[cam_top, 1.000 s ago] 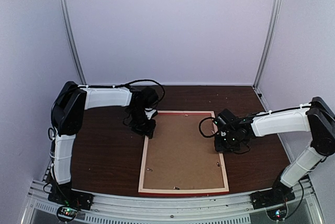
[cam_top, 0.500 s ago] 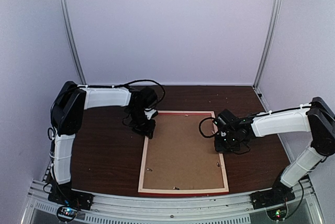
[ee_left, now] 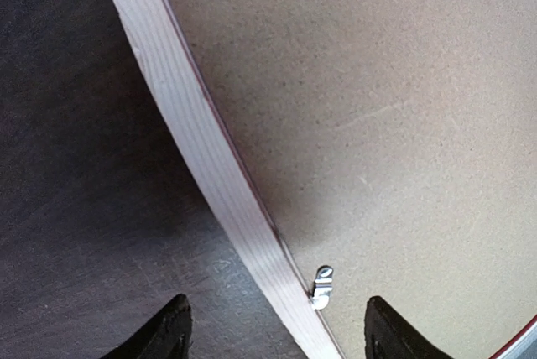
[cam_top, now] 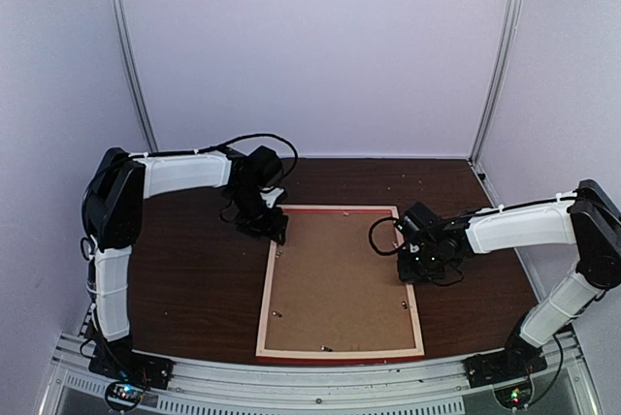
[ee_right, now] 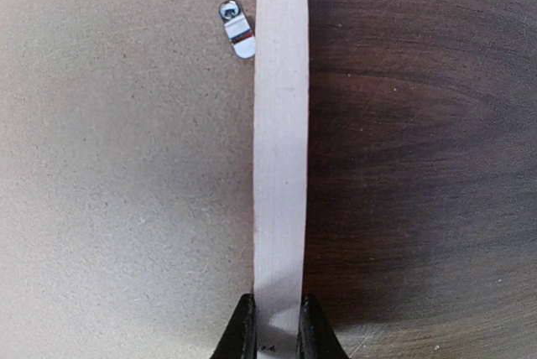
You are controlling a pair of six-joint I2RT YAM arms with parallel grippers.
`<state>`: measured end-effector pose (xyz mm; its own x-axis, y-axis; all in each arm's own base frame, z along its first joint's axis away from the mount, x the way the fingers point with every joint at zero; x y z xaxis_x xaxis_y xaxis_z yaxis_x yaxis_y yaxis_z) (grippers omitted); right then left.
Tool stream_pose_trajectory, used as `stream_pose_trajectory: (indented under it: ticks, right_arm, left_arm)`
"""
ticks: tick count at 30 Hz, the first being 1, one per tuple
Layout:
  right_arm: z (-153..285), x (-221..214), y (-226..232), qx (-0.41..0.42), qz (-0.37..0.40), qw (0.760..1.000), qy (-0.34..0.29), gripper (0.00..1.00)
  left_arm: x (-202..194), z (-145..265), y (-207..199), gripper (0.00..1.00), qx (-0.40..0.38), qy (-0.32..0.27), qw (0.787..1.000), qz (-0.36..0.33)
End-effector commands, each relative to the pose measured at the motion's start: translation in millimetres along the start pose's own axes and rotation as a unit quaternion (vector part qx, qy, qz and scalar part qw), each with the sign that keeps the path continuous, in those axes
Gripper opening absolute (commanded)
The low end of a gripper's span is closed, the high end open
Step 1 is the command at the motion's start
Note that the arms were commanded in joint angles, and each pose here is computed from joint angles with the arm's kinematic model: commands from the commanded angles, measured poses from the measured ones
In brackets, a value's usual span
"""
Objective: Put the photo into the frame
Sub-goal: Press the fastener onto the backboard.
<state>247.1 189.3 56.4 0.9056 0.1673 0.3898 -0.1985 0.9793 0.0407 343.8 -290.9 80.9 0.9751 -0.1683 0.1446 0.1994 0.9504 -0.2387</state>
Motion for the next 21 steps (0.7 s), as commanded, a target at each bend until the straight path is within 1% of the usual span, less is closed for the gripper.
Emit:
stream_pose_trajectory:
  ticks: [1,21]
  right_arm:
    - [7.8,6.6,0.4,0.0,-0.006,1.0,-0.022,0.0]
    - [7.5,7.4,0.9,0.001,-0.007,1.0,-0.022,0.0]
  left_arm:
    - [14.3,7.6,-0.1,0.71,0.007,-0.018,1.0,-0.006]
    - [9.3,-17.5,16.3,0.71,0.06,0.01,0.998,0.003]
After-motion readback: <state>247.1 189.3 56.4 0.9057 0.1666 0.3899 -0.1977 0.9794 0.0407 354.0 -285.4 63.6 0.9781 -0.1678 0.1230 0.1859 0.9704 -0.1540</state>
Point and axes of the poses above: each gripper's point midway between its finger pads, its own z axis back along the fingers, its own y axis along the line the jaws close on, x = y × z, the point moved 3 cm from there along z, back along the fingers, and after that the axes turned 14 degrees about z, right-handed, at the moved point
